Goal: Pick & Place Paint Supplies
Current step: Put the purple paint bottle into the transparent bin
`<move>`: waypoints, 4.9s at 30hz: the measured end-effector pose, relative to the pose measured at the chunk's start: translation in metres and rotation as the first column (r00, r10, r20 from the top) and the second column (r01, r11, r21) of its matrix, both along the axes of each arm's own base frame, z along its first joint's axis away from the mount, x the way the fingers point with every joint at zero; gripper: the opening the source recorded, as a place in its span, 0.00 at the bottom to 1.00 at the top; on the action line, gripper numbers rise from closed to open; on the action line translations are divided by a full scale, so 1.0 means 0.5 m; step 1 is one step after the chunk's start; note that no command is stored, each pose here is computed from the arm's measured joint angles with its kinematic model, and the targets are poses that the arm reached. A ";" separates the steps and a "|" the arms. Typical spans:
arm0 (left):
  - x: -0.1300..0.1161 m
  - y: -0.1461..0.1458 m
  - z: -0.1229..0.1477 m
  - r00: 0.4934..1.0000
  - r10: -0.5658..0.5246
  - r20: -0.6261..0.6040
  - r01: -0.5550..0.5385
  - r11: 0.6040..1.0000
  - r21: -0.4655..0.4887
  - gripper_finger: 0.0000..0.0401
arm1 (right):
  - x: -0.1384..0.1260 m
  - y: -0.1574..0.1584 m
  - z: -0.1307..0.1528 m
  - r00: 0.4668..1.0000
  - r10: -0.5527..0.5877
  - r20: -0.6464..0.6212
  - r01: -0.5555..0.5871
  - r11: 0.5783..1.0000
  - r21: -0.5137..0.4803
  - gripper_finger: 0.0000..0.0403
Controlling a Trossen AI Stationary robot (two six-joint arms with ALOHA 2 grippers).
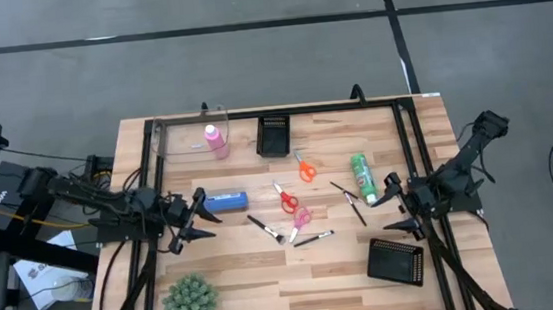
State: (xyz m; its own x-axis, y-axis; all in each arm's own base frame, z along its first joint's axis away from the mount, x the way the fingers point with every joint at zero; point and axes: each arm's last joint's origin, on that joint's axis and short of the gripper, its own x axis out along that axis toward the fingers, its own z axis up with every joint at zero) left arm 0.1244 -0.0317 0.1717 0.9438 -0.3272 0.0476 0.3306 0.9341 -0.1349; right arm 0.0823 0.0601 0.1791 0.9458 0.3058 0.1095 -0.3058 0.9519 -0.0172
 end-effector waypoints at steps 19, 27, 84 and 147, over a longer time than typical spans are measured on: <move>-0.059 0.048 0.026 0.922 0.351 0.161 -0.354 0.935 -0.010 0.44 | -0.012 -0.005 -0.015 0.998 0.024 -0.060 -0.023 1.000 0.009 0.70; -0.049 0.048 0.017 0.932 0.354 0.081 -0.350 0.935 -0.052 0.43 | -0.011 -0.004 -0.016 0.997 0.026 -0.072 -0.024 0.999 0.027 0.70; -0.034 0.044 0.044 0.929 0.320 0.187 -0.299 0.945 -0.131 0.44 | -0.011 -0.004 -0.015 0.997 0.025 -0.072 -0.023 0.999 0.028 0.70; -0.034 0.038 0.043 0.952 0.231 0.199 -0.216 0.972 -0.094 0.45 | -0.011 -0.008 0.003 1.000 0.024 -0.020 -0.020 0.987 0.158 0.70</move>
